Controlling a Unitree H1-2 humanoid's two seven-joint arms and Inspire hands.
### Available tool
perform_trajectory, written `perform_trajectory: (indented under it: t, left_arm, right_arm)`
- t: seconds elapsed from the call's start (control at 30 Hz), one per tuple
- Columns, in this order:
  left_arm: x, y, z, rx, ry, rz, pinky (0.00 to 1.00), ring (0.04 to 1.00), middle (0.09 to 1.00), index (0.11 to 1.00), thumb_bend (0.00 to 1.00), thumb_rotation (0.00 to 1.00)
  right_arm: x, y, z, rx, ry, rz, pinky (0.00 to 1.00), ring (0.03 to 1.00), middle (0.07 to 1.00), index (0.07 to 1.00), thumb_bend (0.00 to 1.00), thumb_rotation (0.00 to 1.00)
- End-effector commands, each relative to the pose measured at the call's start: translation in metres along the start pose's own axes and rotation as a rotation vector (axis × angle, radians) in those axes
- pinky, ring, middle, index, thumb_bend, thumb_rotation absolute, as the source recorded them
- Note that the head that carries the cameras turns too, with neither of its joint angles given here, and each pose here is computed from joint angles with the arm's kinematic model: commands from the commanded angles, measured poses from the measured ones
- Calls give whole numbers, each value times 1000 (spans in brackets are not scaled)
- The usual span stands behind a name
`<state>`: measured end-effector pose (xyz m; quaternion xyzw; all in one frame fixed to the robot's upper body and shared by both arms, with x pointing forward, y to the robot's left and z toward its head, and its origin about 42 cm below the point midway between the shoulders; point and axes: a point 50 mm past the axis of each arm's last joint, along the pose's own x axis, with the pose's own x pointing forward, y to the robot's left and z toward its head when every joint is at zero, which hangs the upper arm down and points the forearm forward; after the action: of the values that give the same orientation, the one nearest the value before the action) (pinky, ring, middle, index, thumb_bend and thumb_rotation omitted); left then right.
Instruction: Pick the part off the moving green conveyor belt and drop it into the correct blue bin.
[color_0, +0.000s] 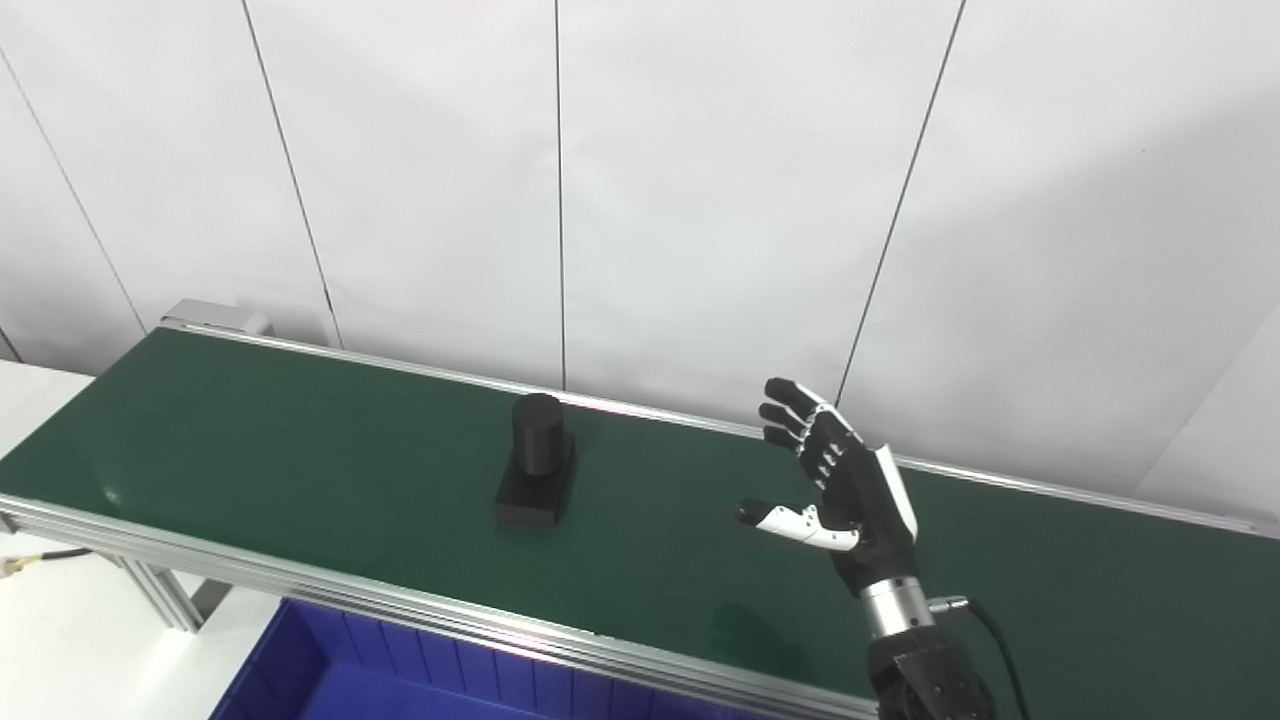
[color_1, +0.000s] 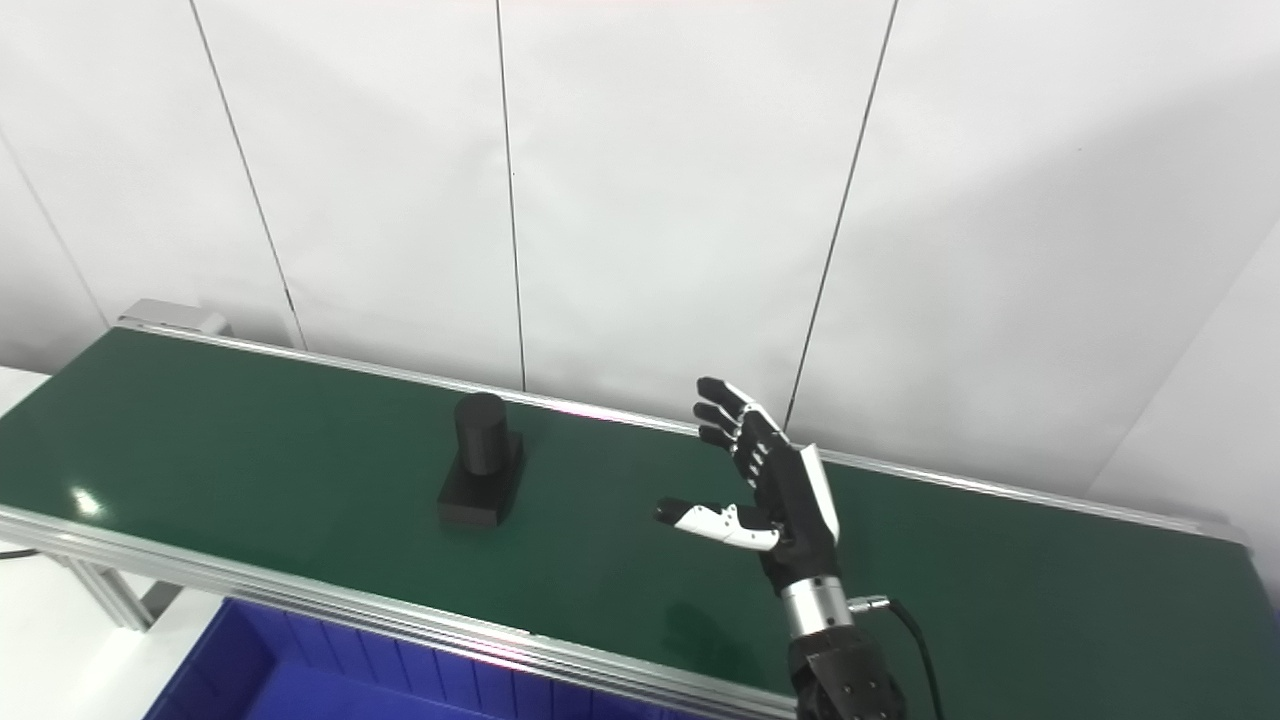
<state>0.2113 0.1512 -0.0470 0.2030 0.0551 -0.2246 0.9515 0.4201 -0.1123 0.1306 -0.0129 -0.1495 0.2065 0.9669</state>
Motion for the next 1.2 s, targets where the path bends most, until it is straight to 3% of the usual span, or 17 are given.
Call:
perform_trajectory:
  t: [0.0, 0.53, 1.17]
  left_arm:
    - [10, 1, 13, -7, -59, 13, 525, 534, 539, 565, 943, 11]
    - [4, 0, 15, -13, -67, 1, 503, 527, 546, 566, 918, 0]
    - [1, -4, 17, -6, -77, -6, 510, 530, 542, 560, 910, 1]
  right_arm:
    - [24, 5, 24, -25, -108, 17, 805, 857, 876, 834, 993, 279]
    - [50, 26, 7, -43, 0, 79, 779, 854, 900, 848, 993, 256]
    - [73, 7, -2, -141, 106, 64, 775, 858, 924, 868, 993, 249]
